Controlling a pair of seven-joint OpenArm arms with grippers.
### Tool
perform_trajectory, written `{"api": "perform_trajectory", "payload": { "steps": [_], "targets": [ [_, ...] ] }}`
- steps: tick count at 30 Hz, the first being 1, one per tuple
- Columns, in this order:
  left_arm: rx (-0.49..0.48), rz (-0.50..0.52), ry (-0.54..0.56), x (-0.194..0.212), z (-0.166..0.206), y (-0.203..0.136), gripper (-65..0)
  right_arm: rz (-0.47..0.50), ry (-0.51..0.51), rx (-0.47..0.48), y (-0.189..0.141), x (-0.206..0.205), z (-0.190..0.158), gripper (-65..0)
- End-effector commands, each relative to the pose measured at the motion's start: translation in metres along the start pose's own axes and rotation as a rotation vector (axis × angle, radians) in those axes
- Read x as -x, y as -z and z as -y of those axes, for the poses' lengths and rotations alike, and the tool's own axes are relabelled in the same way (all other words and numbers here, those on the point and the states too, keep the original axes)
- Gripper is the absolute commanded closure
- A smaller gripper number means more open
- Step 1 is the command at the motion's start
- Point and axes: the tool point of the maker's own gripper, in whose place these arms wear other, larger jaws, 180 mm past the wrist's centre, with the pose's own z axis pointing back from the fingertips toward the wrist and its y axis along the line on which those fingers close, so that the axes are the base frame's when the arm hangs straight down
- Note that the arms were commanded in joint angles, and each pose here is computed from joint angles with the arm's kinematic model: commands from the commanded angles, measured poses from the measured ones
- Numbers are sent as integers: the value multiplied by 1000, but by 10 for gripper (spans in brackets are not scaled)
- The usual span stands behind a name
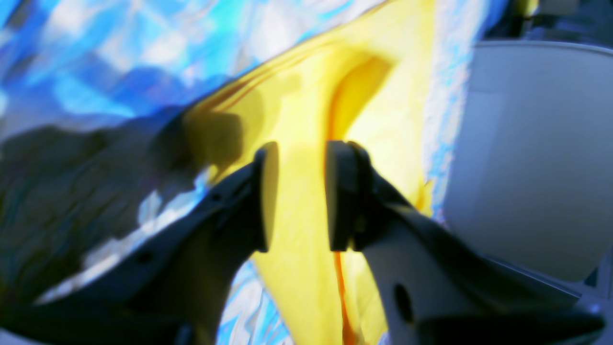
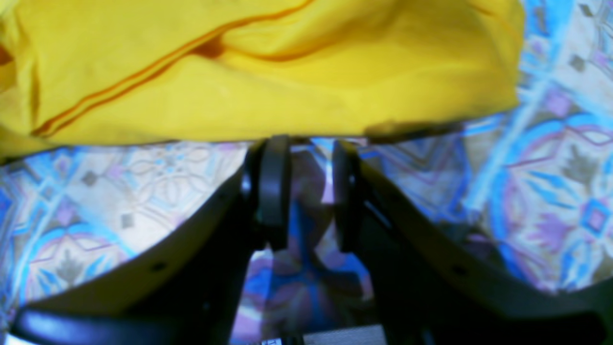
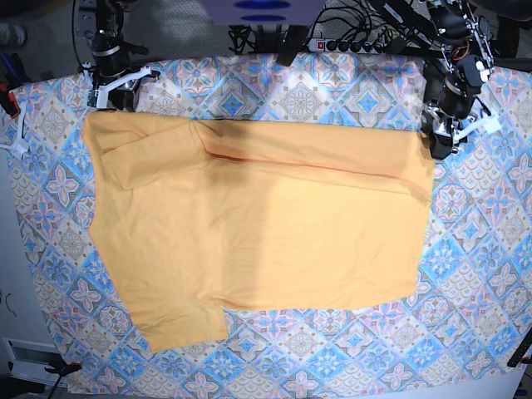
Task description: Fold the T-shirt properly
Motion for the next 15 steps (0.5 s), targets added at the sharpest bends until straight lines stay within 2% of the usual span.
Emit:
{"api": "perform_trajectory", "payload": {
  "steps": [1, 6, 15],
  "targets": [
    [-19, 1, -13, -2, -5, -2, -196, 31, -12, -5, -1, -9, 2, -149],
    [-43, -13, -36, 4, -11, -1, -225, 31, -12, -3, -2, -9, 3, -149],
    [-55, -16, -53, 4, -15, 7, -225, 33, -12, -5, -1, -10, 2, -148]
  ]
}}
